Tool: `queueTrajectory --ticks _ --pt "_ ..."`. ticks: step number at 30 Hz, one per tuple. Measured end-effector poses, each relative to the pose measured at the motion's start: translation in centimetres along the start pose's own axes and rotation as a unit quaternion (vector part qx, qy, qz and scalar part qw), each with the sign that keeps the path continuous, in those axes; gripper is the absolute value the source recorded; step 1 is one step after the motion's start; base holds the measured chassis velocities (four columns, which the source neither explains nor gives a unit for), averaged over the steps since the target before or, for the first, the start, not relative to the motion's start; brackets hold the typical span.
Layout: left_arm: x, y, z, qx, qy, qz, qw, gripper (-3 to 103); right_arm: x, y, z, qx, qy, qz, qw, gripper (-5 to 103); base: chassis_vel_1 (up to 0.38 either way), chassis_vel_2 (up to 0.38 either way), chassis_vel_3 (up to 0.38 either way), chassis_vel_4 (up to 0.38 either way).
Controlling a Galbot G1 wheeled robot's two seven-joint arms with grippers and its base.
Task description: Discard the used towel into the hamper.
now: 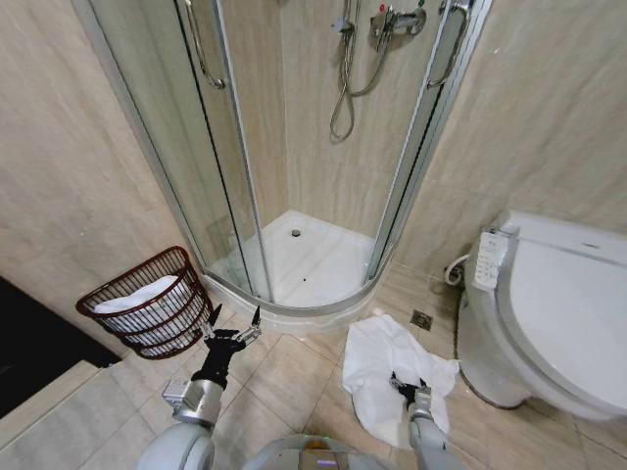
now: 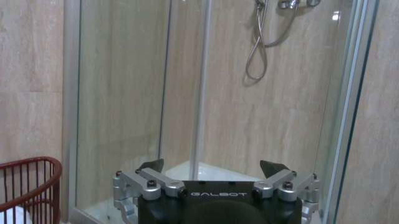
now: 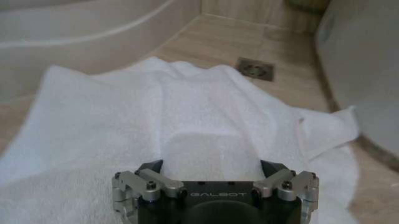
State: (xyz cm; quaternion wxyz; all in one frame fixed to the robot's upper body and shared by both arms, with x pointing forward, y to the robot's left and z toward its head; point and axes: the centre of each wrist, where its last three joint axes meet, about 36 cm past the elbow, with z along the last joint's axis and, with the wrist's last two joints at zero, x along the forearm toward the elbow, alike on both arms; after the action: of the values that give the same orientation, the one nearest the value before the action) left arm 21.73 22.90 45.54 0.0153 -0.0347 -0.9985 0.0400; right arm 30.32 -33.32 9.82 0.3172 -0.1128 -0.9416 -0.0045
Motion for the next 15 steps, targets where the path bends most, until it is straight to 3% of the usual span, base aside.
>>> queueTrajectory --ticks 5,15 --pt "0.0 0.0 0.0 0.0 0.0 0.0 1.0 100 0.2 0.7 -0.7 -0.017 -0.013 -0.033 0.999 97 0.0 0.0 0.0 0.0" --pt "0.0 0.0 0.0 0.0 0.0 0.0 1.0 100 0.4 0.9 -0.2 -0.019 -0.025 -0.057 0.998 54 0.0 0.0 0.0 0.0"
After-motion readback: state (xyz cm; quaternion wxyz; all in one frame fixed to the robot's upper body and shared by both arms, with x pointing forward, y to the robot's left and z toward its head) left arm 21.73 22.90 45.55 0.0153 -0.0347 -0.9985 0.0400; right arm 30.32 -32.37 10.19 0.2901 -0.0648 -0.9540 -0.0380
